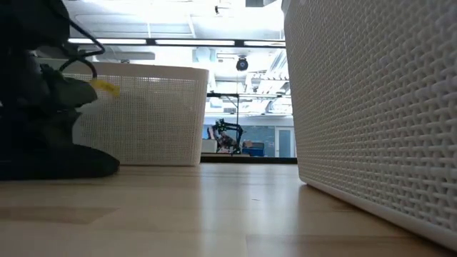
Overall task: Sort clothes
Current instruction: Put the black short into the top white bin
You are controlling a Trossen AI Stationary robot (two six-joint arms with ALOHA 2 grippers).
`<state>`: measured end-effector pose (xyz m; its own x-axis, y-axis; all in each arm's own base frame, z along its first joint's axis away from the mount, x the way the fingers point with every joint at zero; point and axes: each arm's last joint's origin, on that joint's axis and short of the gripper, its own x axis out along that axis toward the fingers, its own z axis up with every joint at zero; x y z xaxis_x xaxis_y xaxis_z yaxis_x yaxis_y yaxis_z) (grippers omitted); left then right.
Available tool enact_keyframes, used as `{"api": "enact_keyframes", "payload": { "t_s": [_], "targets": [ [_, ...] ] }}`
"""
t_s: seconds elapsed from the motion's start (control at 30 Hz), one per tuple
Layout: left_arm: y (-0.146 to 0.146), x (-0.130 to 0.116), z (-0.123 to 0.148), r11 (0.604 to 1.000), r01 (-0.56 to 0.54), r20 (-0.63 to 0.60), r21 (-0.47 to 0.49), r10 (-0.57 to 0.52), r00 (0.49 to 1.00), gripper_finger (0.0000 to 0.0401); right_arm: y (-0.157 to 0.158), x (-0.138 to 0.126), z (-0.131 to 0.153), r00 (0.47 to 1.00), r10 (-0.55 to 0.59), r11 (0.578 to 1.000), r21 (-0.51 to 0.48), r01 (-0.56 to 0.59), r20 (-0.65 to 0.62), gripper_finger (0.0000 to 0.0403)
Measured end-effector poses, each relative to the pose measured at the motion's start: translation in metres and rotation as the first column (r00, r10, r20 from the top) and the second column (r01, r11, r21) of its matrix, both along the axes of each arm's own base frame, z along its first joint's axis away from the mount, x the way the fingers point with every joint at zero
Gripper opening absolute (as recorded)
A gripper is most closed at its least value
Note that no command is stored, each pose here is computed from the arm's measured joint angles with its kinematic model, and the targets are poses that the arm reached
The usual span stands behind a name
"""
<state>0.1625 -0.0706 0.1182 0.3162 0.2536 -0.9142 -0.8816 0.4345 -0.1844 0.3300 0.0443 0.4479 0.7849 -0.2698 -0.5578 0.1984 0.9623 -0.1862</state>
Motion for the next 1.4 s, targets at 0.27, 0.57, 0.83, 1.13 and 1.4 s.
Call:
{"api": "enact_keyframes", "payload": {
  "t_s": [0.27, 0.57, 0.83, 1.13, 1.4],
  "targets": [
    [-0.033, 0.028, 0.003, 0.971, 0.22, 0.14, -0.09, -0.206, 0.969, 0.0008, 0.0, 0.0, 0.0, 1.0, 0.004, 1.0, -0.006, -0.004, -0.008, 0.0231],
    [-0.057, 0.065, 0.078, 0.927, 0.35, 0.276, 0.134, -0.374, 0.885, 0.0003, 0.0, -0.001, -0.001, 0.998, 0.043, 0.997, -0.064, -0.046, -0.039, 0.0231],
    [-0.034, 0.094, 0.185, 0.844, 0.263, 0.21, 0.467, -0.395, 0.894, 0.0001, -0.003, -0.023, 0.005, 0.993, 0.055, 0.994, -0.092, -0.064, -0.103, 0.0231],
    [0.032, 0.098, 0.285, 0.739, 0.135, 0.137, 0.66, -0.294, 0.946, 0.0, -0.014, -0.078, 0.029, 0.996, -0.031, 0.999, -0.033, 0.028, -0.088, 0.0231],
    [0.137, 0.071, 0.314, 0.771, 0.072, -0.045, 0.633, -0.057, 0.997, 0.0, -0.014, -0.114, 0.044, 0.998, -0.041, 0.999, -0.014, 0.041, -0.046, 0.0231]
  ]
}}
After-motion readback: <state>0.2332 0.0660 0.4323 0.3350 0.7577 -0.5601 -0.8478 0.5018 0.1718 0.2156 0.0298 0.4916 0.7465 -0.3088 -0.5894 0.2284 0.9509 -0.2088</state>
